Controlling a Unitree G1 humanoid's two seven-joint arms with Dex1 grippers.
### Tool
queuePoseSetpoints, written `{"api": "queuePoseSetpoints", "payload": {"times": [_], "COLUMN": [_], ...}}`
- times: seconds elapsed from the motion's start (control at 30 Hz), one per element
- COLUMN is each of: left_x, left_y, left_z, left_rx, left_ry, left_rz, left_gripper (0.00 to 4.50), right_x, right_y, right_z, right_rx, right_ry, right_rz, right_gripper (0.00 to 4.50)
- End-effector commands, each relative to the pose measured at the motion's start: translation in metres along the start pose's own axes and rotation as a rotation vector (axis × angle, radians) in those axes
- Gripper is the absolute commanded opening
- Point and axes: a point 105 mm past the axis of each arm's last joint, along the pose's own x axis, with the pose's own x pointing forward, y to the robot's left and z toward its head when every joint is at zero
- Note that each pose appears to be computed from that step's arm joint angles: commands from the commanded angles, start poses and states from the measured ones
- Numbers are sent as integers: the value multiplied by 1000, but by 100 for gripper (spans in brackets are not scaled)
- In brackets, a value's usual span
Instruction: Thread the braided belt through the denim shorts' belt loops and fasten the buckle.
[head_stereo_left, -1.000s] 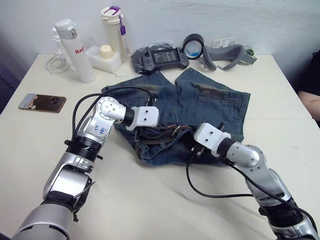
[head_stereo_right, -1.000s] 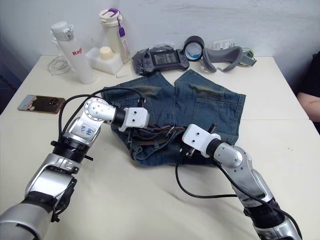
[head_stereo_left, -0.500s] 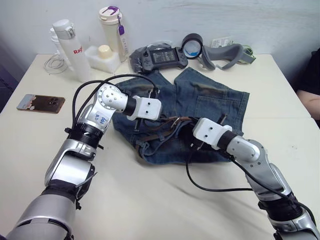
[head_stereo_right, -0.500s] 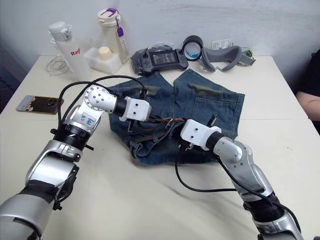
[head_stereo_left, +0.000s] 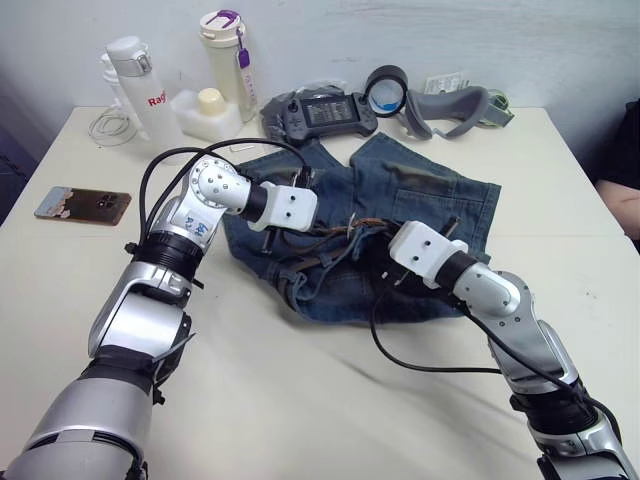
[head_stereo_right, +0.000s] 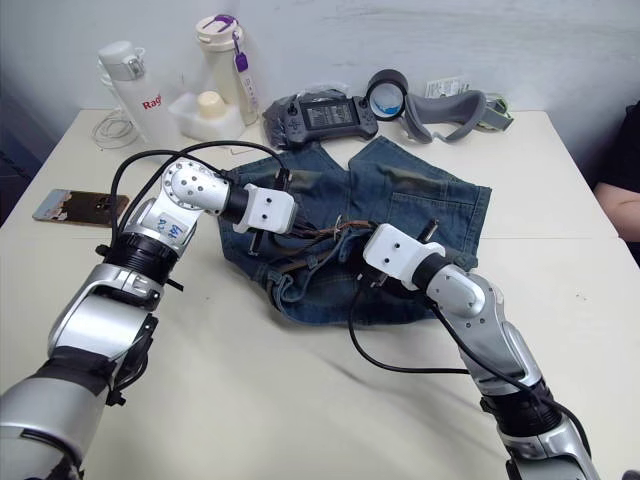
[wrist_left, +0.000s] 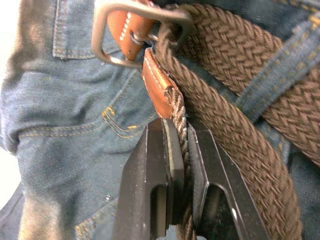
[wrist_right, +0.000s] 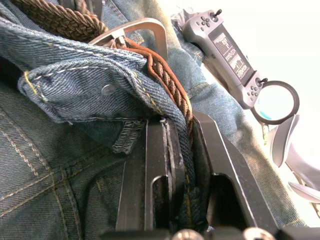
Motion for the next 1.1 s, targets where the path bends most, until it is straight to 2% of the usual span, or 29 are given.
{"api": "queuePoseSetpoints", "payload": {"times": [0.03,0.27,0.5,0.7,1.1], "left_x": [2,-2,-17,-5,5], "left_y": [16,29,39,28,24], "left_z": [18,18,11,18,21], "left_rx": [47,29,26,50,56], "left_ry": [-47,-42,-7,-52,-61], "left_rz": [51,135,203,152,121], "left_gripper": [0,0,0,0,0], "right_x": [-1,-2,-5,-3,-3], "right_y": [-9,3,-1,0,1], "right_z": [18,6,-11,-10,-1], "right_rx": [-25,22,111,128,72], "right_ry": [-64,-25,33,25,-11], "right_rz": [-43,-20,-56,-46,-30], "right_gripper": [1,1,1,1,1]}}
